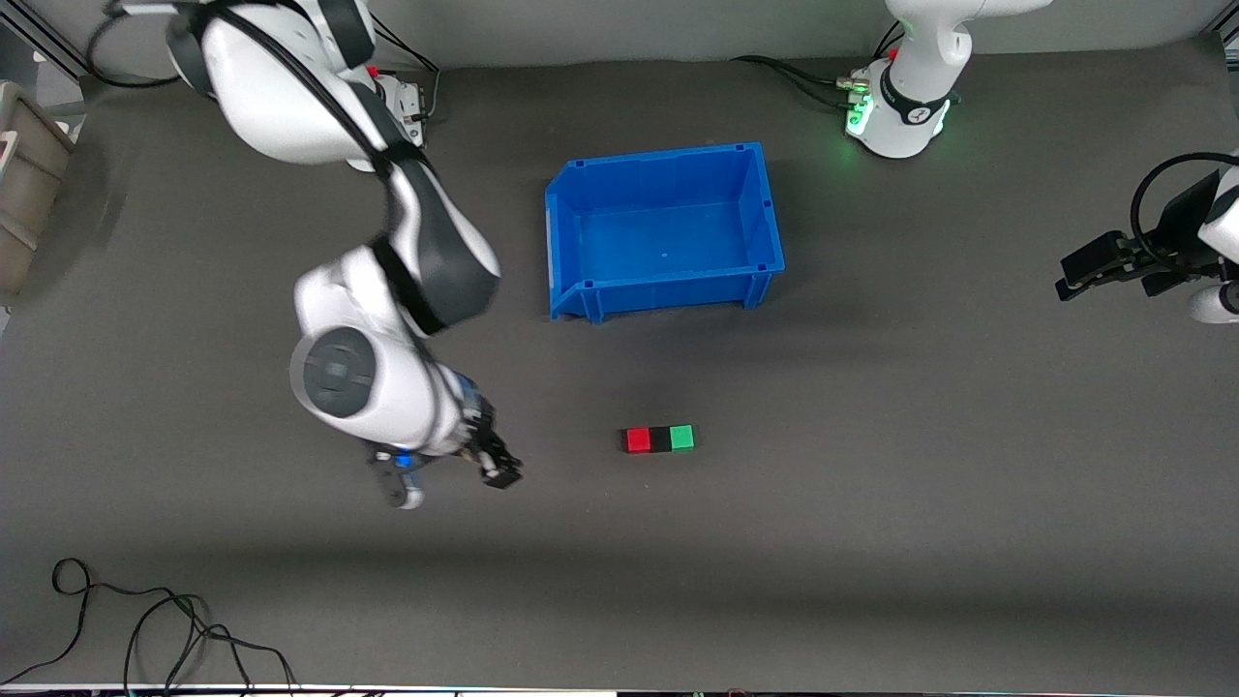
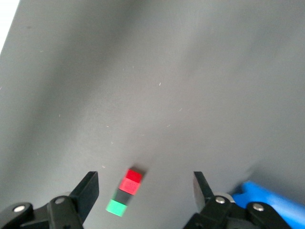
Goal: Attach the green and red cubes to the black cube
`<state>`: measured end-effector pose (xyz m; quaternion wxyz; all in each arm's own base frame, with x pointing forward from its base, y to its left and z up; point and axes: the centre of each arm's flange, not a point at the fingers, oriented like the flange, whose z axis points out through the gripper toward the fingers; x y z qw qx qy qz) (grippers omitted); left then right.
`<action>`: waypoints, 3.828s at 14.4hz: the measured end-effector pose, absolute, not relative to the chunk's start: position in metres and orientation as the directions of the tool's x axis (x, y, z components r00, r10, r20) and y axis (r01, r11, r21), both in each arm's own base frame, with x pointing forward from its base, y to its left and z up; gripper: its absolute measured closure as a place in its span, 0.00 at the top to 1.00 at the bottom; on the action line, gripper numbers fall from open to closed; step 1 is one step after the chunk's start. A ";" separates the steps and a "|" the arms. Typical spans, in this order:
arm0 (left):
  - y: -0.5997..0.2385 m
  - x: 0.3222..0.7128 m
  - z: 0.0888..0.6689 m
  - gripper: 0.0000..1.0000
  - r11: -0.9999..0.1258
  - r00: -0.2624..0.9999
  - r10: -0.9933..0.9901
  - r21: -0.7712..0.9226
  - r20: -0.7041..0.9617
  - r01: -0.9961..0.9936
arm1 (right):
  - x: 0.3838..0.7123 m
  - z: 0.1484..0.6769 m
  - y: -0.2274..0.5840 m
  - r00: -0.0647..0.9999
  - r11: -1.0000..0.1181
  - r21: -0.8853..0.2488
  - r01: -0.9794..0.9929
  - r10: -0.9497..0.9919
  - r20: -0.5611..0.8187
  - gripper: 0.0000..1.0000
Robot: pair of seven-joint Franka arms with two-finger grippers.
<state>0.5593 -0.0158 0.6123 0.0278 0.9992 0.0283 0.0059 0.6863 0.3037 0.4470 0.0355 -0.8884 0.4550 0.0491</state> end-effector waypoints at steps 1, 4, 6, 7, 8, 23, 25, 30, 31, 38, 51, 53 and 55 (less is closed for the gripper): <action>-0.019 0.559 0.611 1.00 -0.997 0.999 0.050 0.056 0.009 0.049 | 0.684 0.469 0.286 0.643 -0.645 -0.019 -0.764 -0.758 -0.108 0.89; -0.036 0.559 0.608 1.00 -0.998 1.000 0.019 0.055 0.004 0.019 | 0.673 0.528 0.233 0.793 -0.795 0.011 -0.606 -0.606 -0.062 0.89; -0.039 0.559 0.607 1.00 -0.998 1.000 0.014 0.055 0.004 0.013 | 0.665 0.562 0.199 0.883 -0.883 0.036 -0.468 -0.469 -0.028 0.89; -0.037 0.559 0.607 1.00 -0.998 1.000 0.017 0.054 0.005 0.017 | 0.660 0.578 0.178 0.920 -0.919 0.058 -0.390 -0.391 -0.020 0.89; -0.034 0.560 0.608 1.00 -0.998 1.000 0.023 0.054 0.006 0.023 | 0.656 0.591 0.156 0.949 -0.947 0.072 -0.312 -0.315 -0.026 0.89; -0.027 0.561 0.611 1.00 -1.000 1.000 -0.011 0.000 0.025 -0.011 | 0.644 0.608 0.041 0.996 -0.996 0.066 -0.054 -0.058 -0.070 1.00; -0.026 0.561 0.611 1.00 -1.000 1.000 -0.011 -0.002 0.025 -0.011 | 0.641 0.610 0.036 0.997 -0.997 0.063 -0.035 -0.039 -0.068 1.00; -0.026 0.560 0.610 1.00 -1.000 1.000 -0.010 -0.004 0.013 -0.010 | 0.640 0.608 0.000 0.997 -0.998 0.048 -0.040 -0.043 -0.069 1.00; -0.026 0.560 0.610 1.00 -1.000 1.000 -0.010 -0.004 0.012 -0.010 | 0.639 0.607 -0.004 0.997 -0.998 0.044 -0.044 -0.047 -0.067 1.00; -0.026 0.557 0.611 1.00 -1.000 1.000 -0.010 -0.004 -0.004 -0.010 | 0.599 0.595 -0.015 0.999 -0.999 0.010 -0.051 -0.051 0.002 1.00; -0.027 0.557 0.611 1.00 -1.000 1.000 -0.013 -0.004 -0.006 -0.013 | 0.569 0.583 -0.019 0.998 -0.999 -0.009 -0.050 -0.050 0.028 1.00; -0.027 0.557 0.611 1.00 -1.000 1.000 -0.014 -0.004 -0.006 -0.014 | 0.569 0.583 -0.020 0.998 -0.999 -0.009 -0.051 -0.052 0.029 1.00; -0.027 0.557 0.611 1.00 -1.000 1.000 -0.014 -0.004 -0.006 -0.014 | 0.569 0.584 -0.021 0.998 -0.999 -0.010 -0.047 -0.047 0.030 1.00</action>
